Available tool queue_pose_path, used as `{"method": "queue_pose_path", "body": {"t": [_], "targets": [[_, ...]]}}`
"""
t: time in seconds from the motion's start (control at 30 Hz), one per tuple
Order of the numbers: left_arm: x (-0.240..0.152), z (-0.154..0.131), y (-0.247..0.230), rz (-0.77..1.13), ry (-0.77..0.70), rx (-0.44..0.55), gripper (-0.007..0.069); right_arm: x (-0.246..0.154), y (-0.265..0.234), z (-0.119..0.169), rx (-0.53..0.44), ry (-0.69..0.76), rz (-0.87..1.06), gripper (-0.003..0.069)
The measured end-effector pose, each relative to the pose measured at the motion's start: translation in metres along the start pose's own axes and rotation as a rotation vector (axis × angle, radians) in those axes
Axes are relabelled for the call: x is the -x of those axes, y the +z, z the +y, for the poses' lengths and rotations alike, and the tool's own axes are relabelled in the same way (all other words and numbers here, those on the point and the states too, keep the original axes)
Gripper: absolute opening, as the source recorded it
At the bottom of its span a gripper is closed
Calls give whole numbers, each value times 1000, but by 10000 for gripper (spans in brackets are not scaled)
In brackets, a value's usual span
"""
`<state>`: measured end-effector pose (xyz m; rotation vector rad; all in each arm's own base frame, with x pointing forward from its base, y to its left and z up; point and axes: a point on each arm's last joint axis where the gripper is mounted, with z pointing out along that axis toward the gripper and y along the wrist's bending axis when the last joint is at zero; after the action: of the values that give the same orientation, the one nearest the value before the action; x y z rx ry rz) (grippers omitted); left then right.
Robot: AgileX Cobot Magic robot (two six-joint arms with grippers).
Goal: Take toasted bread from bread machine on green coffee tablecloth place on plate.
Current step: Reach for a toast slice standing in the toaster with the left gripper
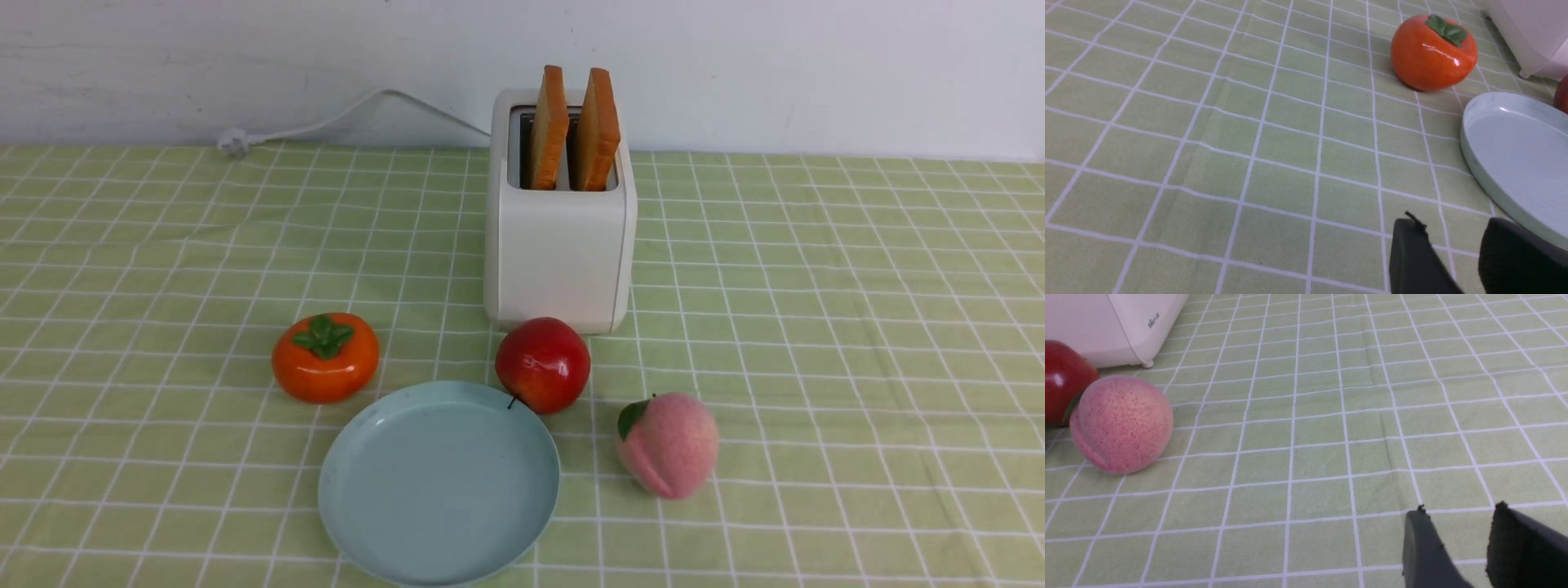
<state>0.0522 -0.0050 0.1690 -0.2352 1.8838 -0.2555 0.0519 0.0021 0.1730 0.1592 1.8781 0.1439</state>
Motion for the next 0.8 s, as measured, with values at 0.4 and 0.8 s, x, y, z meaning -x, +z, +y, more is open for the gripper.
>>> {"method": "queue_pose_path", "body": {"t": [0.4, 0.8], "targets": [[14, -8, -1, -139, -284, -108, 239, 0, 0, 0, 0, 0, 0, 241], [33, -9, -7, -302, -772, -226, 231, 0, 0, 0, -4, -9, -1, 241]]}}
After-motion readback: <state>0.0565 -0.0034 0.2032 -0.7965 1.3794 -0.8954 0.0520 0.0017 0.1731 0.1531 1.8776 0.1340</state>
